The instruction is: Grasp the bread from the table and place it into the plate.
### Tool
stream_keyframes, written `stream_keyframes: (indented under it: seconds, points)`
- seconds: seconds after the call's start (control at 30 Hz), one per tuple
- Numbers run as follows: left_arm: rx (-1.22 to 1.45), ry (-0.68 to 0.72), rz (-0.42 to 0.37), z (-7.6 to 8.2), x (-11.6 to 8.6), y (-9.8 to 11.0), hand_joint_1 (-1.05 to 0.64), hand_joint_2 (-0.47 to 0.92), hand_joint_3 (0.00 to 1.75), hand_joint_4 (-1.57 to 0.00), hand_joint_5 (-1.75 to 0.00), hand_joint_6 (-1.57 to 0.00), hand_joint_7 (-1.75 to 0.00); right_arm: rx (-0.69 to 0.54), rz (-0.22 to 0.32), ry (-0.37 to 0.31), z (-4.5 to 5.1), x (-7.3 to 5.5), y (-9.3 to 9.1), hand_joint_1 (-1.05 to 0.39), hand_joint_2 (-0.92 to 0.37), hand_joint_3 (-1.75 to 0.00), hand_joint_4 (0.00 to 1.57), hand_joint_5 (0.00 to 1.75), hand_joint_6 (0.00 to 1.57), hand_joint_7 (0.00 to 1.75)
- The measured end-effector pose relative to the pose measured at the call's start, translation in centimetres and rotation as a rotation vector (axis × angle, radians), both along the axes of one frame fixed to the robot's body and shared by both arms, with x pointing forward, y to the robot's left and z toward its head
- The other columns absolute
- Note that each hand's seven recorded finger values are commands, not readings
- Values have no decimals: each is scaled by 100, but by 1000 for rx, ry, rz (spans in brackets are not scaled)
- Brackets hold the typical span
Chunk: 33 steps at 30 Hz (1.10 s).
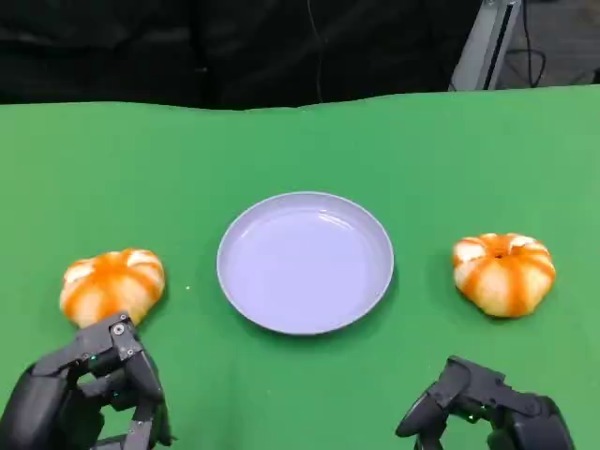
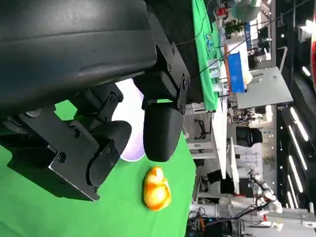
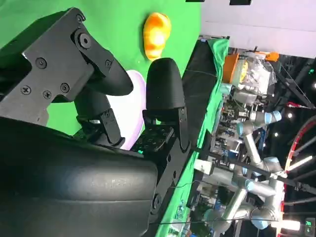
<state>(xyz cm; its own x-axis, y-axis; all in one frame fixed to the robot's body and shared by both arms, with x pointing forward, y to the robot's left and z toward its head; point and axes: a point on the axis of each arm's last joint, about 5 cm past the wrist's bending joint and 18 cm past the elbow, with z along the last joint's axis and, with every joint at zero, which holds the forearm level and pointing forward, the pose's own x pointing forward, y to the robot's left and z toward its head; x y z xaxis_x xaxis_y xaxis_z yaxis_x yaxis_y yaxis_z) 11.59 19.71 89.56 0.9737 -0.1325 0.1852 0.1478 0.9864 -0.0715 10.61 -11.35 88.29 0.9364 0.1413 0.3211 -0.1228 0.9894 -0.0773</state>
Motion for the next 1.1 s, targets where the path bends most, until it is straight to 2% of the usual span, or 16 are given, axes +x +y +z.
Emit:
stream_keyframes:
  seconds: [0.07, 0.1, 0.13, 0.17, 0.2, 0.27, 0.3, 0.33, 0.4, 0.5, 0.8, 0.83, 0.87, 0.9, 1.0, 1.1]
  points:
    - [0, 2, 1, -4, 0, 2, 8, 42, 142, -90, -175, -78, -166, 1, 0, 0, 0, 0, 0, 3, -32, -145, 81, 164, 84, 133]
    - [0, 2, 1, -4, 0, 2, 8, 44, 138, -86, -170, -75, -159, 1, 0, 0, 0, 0, 0, 3, -32, -144, 81, 165, 84, 133]
    - [0, 2, 2, -4, -1, 3, 6, 51, 125, -78, -158, -73, -137, 2, 0, 0, 0, 0, 0, 2, -33, -144, 80, 165, 84, 133]
    - [2, 1, -1, -5, 5, 6, 5, 55, 118, -74, -151, -73, -124, 3, 0, 1, 0, 0, 1, 2, -33, -143, 80, 166, 84, 134]
    - [8, -2, -9, -5, 19, 18, 5, 58, 113, -72, -147, -73, -116, 6, 1, 2, 0, 0, 2, 2, -34, -143, 80, 166, 84, 134]
    - [25, -16, -22, 10, 50, 45, 5, 59, 110, -70, -145, -73, -111, 13, 1, 3, 0, 1, 3, 1, -34, -142, 80, 167, 84, 134]
    - [31, -28, -25, 21, 61, 52, -7, 69, 77, -57, -113, -63, -78, 14, 1, 3, 1, 2, 4, 2, -34, -142, 80, 167, 83, 134]
    - [56, -35, -30, 33, 75, 59, -11, 79, 55, -54, -98, -64, -56, 14, 1, 4, 0, 1, 5, 2, -34, -143, 80, 167, 83, 135]
    - [174, -34, -50, 75, 117, 116, -15, 89, 30, -52, -84, -68, -32, 14, 2, 2, 2, 5, 7, 2, -34, -143, 80, 166, 83, 135]
    - [255, -47, -50, 127, 161, 178, -16, 92, 25, -52, -81, -70, -26, 15, 2, 1, 4, 8, 9, 2, -34, -143, 80, 166, 83, 135]
    - [269, -44, -53, 126, 162, 174, -16, 92, 24, -52, -81, -71, -23, 15, 2, 0, 5, 9, 9, 2, -34, -143, 80, 166, 83, 135]
    - [269, -44, -53, 126, 162, 174, -22, 90, 22, -43, -76, -62, -19, 15, 2, 0, 5, 9, 9, 2, -34, -143, 80, 166, 83, 135]
    - [269, -44, -53, 126, 162, 174, -36, 91, 14, -27, -61, -46, -11, 15, 2, 0, 5, 9, 9, 2, -34, -143, 80, 166, 83, 135]
    - [327, -38, -60, 144, 181, 172, -46, 91, 7, -18, -49, -35, -5, 16, 1, 2, 3, 6, 9, 1, -34, -142, 79, 165, 83, 135]
    - [687, -2, -87, 300, 320, 251, -56, 92, 3, -11, -39, -28, -1, 17, 2, 1, 5, 11, 10, 1, -35, -141, 79, 165, 83, 135]
    - [921, -41, -43, 472, 444, 280, -58, 92, 2, -6, -34, -22, 0, 18, -1, 5, 1, 5, 4, 0, -36, -140, 79, 165, 82, 135]
